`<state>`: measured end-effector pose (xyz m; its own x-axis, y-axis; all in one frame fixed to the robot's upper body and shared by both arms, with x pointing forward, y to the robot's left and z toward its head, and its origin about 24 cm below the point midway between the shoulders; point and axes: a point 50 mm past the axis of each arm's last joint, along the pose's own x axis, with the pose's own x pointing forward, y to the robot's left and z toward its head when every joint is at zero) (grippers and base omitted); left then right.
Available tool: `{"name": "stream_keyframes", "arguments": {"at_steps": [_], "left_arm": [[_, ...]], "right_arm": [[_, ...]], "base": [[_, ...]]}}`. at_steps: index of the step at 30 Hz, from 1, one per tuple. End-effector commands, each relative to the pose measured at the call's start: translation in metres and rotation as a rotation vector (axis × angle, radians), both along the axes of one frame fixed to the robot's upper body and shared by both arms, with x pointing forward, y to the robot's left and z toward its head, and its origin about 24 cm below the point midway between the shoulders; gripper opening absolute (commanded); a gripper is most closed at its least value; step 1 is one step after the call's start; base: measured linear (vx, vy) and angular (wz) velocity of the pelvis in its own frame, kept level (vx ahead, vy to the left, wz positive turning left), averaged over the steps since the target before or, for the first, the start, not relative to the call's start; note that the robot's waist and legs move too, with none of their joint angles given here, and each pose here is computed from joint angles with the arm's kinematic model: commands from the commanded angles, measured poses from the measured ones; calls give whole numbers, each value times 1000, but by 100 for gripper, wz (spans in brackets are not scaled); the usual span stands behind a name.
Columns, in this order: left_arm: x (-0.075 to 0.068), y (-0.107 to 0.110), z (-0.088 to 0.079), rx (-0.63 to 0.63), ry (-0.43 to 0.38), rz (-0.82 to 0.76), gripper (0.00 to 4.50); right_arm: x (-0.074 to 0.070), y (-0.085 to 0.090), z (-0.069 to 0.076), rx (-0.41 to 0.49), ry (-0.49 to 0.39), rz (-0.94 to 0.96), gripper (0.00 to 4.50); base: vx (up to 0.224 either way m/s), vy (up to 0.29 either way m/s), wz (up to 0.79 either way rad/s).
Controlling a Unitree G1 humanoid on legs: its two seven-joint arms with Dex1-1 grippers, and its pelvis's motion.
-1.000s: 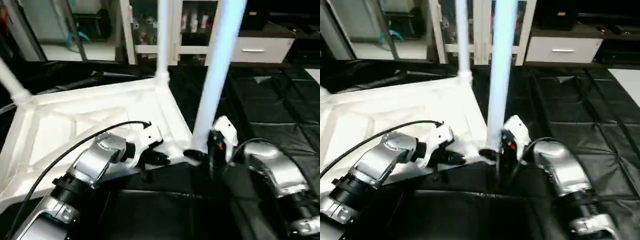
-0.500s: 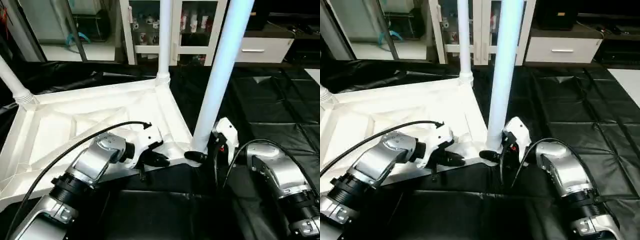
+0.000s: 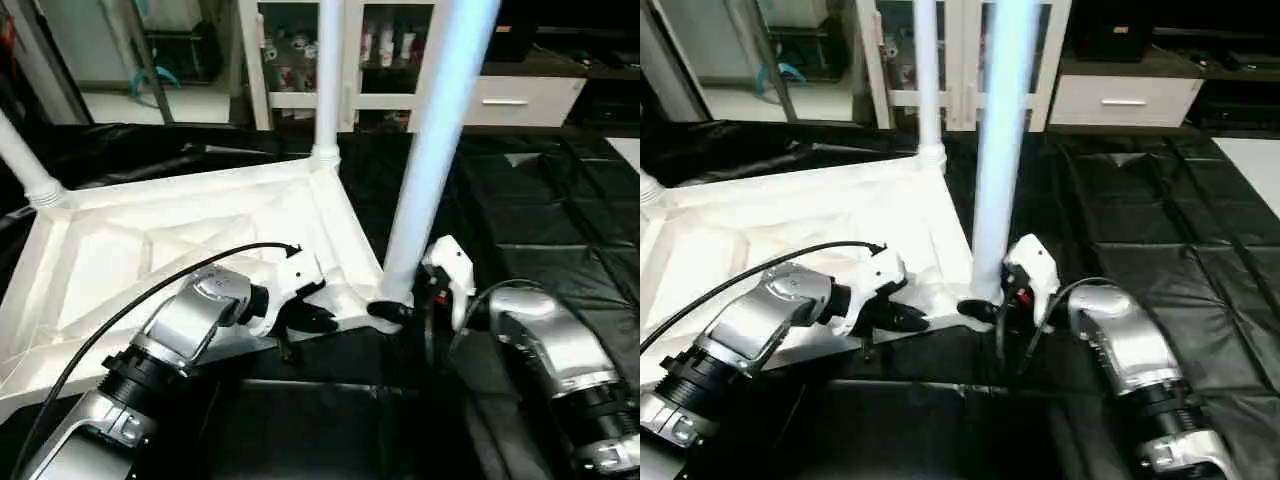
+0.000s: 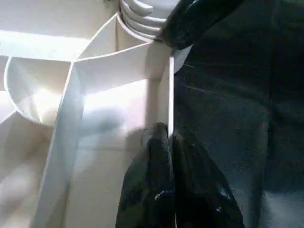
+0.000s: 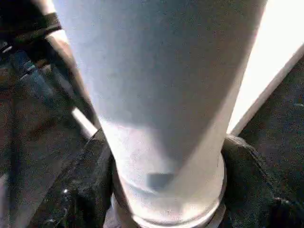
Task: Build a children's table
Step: Rotate leg to tighten
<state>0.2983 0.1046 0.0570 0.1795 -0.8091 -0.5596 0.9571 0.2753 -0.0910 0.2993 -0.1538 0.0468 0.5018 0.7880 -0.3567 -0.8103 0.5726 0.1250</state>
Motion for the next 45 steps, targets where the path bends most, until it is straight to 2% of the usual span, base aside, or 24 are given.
{"name": "stream_keyframes", "arguments": {"at_steps": [1, 2, 3, 6, 10, 11, 13, 15, 16, 19, 20, 21, 23, 24, 25, 27, 31, 33, 36, 41, 45], "left_arm": [[4, -16, 6, -60, -15, -12, 0], [5, -16, 6, -60, -16, -9, 0], [16, -20, 6, -64, -51, 80, 0], [23, -24, 6, -61, -72, 140, 0], [40, -33, 6, -43, -126, 297, 0], [44, -35, 6, -36, -145, 343, 0], [44, -35, 6, -36, -145, 343, 0], [51, -41, 5, -32, -159, 400, 0], [52, -44, 4, -33, -160, 404, 0], [50, -47, 3, -32, -160, 375, 0], [49, -46, 2, -33, -158, 371, 0], [47, -44, 2, -32, -162, 347, 0], [45, -41, 2, -35, -161, 319, 0], [44, -41, 1, -38, -160, 307, 0], [42, -39, 1, -45, -161, 283, 0], [37, -35, 3, -76, -151, 228, 0], [24, -27, 4, -90, -112, 124, 0], [9, -22, 3, -85, -69, -18, 0], [0, -18, 2, -78, -29, -90, 0], [-5, -13, 2, -59, 1, -135, 0], [-5, -10, 4, -49, 11, -147, 0]], "right_arm": [[13, -6, -9, -48, -11, -238, 274], [13, -6, -9, -48, -12, -244, 274], [22, -1, -13, -58, -28, -436, 274], [25, 2, -17, -79, -33, -547, 274], [29, 4, -28, -163, -28, -789, 273], [29, 7, -31, -181, -20, -832, 273], [29, 7, -31, -181, -20, -832, 272], [31, 17, -32, -207, -20, -901, 272], [32, 24, -31, -207, -29, -905, 272], [34, 39, -26, -102, -14, -890, 272], [34, 41, -24, -85, -9, -868, 272], [36, 42, -17, -35, -48, -798, 272], [37, 41, -10, -11, -90, -734, 272], [37, 40, -8, -18, -99, -716, 307], [37, 37, -7, -11, -91, -698, 328], [36, 30, -7, 27, -13, -627, 344], [32, 19, 1, 8, -18, -446, 383], [23, 12, 6, 18, 6, -281, 383], [15, 6, 12, 20, 4, -147, 383], [1, -3, 17, -19, -2, 19, 383], [-5, -9, 19, -33, -1, 72, 383]], "base": [[0, 0, 0], [0, 0, 0], [0, 0, 0], [0, 0, 0], [0, 0, 0], [0, 0, 0], [0, 0, 0], [0, 0, 0], [0, 0, 0], [0, 0, 0], [0, 0, 0], [0, 0, 0], [0, 0, 0], [0, 0, 0], [0, 0, 0], [0, 0, 0], [0, 0, 0], [0, 0, 0], [0, 0, 0], [0, 0, 0], [0, 0, 0]]}}
